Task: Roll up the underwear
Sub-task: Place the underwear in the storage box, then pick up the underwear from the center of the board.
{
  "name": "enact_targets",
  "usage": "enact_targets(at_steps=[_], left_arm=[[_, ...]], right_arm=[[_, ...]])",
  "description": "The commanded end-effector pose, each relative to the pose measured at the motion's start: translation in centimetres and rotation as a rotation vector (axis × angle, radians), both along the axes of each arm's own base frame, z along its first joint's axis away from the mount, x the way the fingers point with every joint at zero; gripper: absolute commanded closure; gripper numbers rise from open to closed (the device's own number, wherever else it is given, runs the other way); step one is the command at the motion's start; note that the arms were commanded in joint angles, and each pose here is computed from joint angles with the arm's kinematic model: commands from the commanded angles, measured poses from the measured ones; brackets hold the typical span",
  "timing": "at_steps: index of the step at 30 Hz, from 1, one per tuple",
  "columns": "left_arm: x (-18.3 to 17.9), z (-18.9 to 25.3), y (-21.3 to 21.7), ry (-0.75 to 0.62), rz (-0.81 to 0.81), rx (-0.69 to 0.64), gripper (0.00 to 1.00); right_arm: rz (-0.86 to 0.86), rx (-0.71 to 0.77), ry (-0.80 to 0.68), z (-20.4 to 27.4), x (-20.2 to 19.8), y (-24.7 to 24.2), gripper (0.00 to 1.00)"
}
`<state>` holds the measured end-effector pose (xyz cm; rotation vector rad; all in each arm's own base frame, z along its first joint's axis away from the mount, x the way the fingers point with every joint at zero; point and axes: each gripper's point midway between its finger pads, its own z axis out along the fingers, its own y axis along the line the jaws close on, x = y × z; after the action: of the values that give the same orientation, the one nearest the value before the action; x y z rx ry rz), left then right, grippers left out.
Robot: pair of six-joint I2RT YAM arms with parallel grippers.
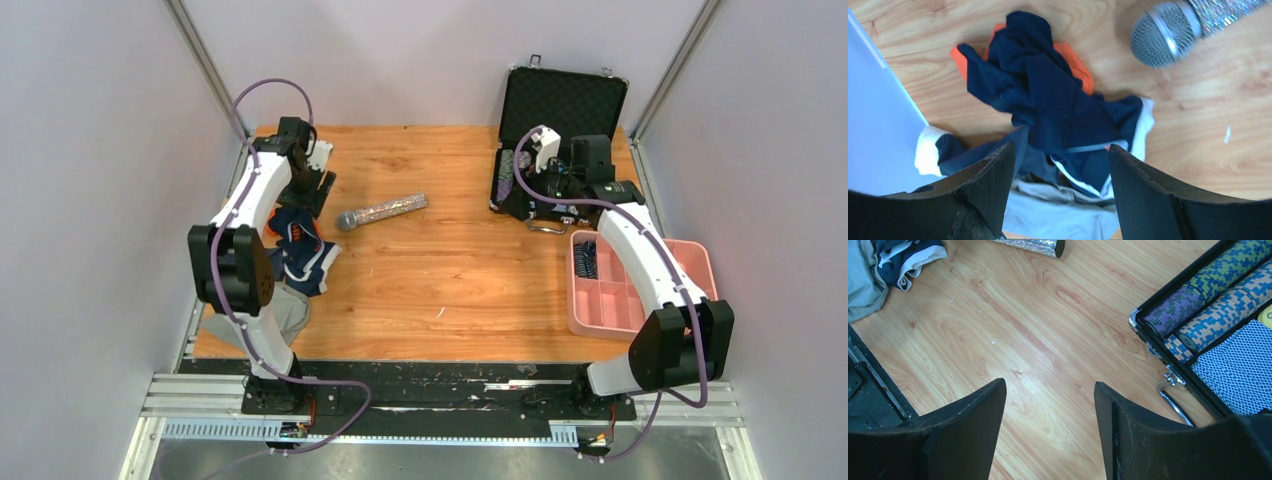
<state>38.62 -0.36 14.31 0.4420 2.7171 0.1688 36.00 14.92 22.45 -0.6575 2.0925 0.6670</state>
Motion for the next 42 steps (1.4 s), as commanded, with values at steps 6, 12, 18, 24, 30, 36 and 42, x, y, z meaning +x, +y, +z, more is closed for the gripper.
enact_targets(at_steps=[6, 12, 18, 24, 30, 36, 42], left_arm=[[3.0, -3.6, 1.8, 0.095, 0.056, 0.012, 0.31], [2.0, -3.5, 2.3, 0.119, 0.073, 0.035, 0.48], [1.0, -2.9, 1.5, 0.121, 0.05, -0.019, 0.94], [2.3, 5.3, 1.0, -0.098, 0.065, -0.056, 1.0], [1.3, 14.3, -2.4, -0.294, 0.091, -0.26, 1.0], [-1.7, 18.1, -9.5, -0.305, 0.022, -0.557, 1.0], [-6.4, 20.8, -18.1, -0.19, -0.237, -0.883, 1.0]], right_arm=[[-0.017, 0.015, -0.032, 0.5, 0.5, 0.4, 0.34], [-0.027, 0.006, -0.029, 0.2, 0.3, 0.2, 0.34], [-0.034, 0.013, -0.01, -0.5, 0.4, 0.3, 0.34], [-0.015, 0.019, -0.032, 0.3, 0.9, 0.6, 0.34], [0.066, 0.011, -0.103, 1.7, 0.8, 2.2, 0.34], [0.191, -0.03, -0.199, 3.0, 0.0, 5.4, 0.33], [0.288, -0.047, -0.324, 5.5, -1.9, 7.2, 0.33]])
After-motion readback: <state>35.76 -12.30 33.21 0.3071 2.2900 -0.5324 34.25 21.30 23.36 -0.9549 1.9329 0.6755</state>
